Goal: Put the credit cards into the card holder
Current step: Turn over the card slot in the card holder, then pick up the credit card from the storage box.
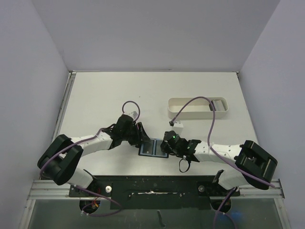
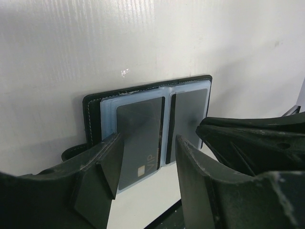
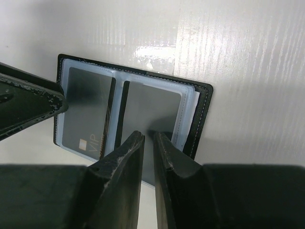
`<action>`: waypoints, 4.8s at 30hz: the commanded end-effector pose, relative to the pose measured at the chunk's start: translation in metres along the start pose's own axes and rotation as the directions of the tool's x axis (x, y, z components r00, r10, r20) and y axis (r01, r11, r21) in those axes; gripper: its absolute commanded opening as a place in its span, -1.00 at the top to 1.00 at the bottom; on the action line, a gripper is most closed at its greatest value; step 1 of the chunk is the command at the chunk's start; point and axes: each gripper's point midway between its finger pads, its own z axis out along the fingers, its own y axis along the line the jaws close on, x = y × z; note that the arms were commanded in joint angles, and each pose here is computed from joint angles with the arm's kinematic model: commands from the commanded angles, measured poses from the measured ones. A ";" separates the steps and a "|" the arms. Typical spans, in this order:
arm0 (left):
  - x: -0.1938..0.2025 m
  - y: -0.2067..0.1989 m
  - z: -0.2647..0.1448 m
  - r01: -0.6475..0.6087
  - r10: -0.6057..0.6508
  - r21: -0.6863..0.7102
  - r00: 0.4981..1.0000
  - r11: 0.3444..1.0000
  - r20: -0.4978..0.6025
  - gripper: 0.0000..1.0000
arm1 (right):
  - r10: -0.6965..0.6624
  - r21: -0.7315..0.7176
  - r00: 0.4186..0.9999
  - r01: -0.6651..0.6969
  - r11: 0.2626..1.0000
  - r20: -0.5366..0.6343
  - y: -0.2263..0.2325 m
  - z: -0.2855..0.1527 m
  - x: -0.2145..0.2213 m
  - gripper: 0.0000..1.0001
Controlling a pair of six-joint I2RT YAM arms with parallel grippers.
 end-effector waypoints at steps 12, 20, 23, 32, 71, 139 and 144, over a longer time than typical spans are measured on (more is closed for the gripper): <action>-0.008 0.011 0.002 -0.051 0.053 -0.052 0.998 0.997 0.031 0.07 | 0.025 -0.046 0.999 -0.023 0.999 0.044 0.011 -0.001 -0.007 0.67; -0.001 0.009 0.008 -0.043 0.043 -0.025 0.999 0.999 0.006 0.07 | 0.024 -0.037 0.999 -0.022 0.999 0.045 0.008 -0.001 -0.006 0.67; 0.000 0.005 0.008 -0.041 0.041 -0.012 0.999 0.999 0.002 0.07 | 0.023 -0.035 0.999 -0.022 0.999 0.042 0.008 0.000 -0.004 0.67; 0.007 -0.028 0.004 0.017 -0.012 0.140 0.999 0.990 -0.040 0.07 | 0.017 -0.030 0.999 -0.016 0.999 0.033 0.007 0.003 0.000 0.67; 0.004 -0.112 -0.003 -0.017 0.011 0.383 1.000 0.923 0.019 0.07 | 0.006 0.203 0.925 -0.089 0.975 0.380 -0.076 -0.086 -0.110 0.46; -0.003 -0.032 -0.061 -0.179 0.175 0.106 0.983 0.978 0.050 -0.63 | -0.296 0.747 0.953 0.245 0.618 -0.067 -0.280 -0.022 -0.302 0.75; -0.002 -0.031 -0.060 -0.177 0.173 0.102 0.984 0.979 0.046 -0.62 | -0.311 0.736 0.949 0.243 0.632 -0.046 -0.270 -0.030 -0.310 0.92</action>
